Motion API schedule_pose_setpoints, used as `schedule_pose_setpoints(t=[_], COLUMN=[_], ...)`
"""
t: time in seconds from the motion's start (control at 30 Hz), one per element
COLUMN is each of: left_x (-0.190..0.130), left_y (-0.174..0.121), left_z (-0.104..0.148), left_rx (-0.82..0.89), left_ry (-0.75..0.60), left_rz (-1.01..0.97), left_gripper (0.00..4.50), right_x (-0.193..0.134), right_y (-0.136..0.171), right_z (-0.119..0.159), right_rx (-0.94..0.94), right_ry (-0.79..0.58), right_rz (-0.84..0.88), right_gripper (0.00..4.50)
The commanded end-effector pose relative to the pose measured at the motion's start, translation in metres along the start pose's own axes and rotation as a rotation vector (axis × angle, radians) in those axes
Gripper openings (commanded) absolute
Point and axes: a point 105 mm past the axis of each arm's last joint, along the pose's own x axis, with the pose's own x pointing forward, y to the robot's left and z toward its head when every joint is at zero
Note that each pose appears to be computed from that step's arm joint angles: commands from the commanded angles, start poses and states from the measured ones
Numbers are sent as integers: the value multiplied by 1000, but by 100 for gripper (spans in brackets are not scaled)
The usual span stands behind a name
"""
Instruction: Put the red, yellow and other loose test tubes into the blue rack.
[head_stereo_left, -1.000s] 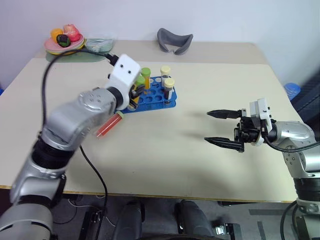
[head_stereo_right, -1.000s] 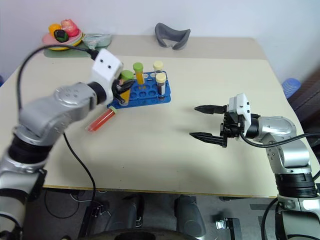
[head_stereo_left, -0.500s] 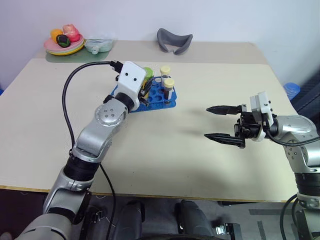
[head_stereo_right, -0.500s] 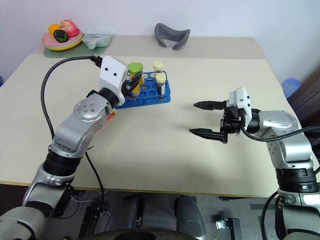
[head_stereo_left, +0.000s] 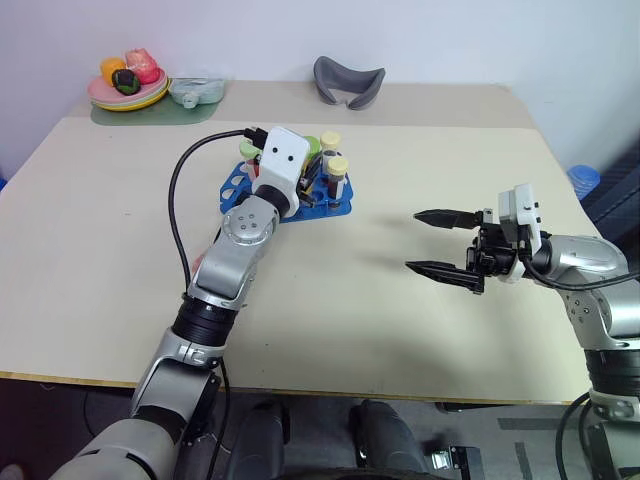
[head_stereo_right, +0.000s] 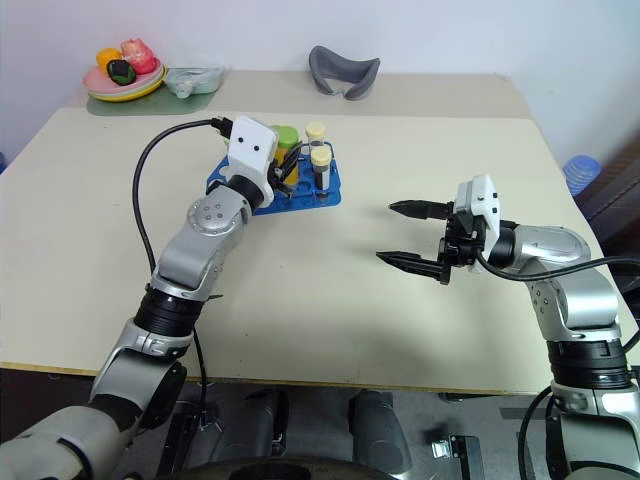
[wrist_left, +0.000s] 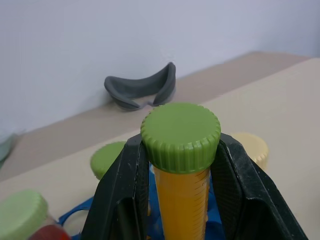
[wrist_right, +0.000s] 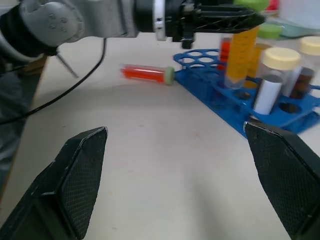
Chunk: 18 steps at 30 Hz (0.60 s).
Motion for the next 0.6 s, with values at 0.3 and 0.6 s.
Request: schedule_pose_setpoints(t=[0.3, 0.6], left_x=[-7, -9], left_y=[8, 2], left_z=[8, 2], left_rx=[26, 19], left_ry=[-34, -12], left_rz=[16, -9], left_gripper=[113, 113], right_x=[-16, -15], right_y=[-11, -11], right_z=[2, 1], right_rx=[-19, -22], right_ry=[-8, -10], right_rz=[-171, -184], right_gripper=[450, 450])
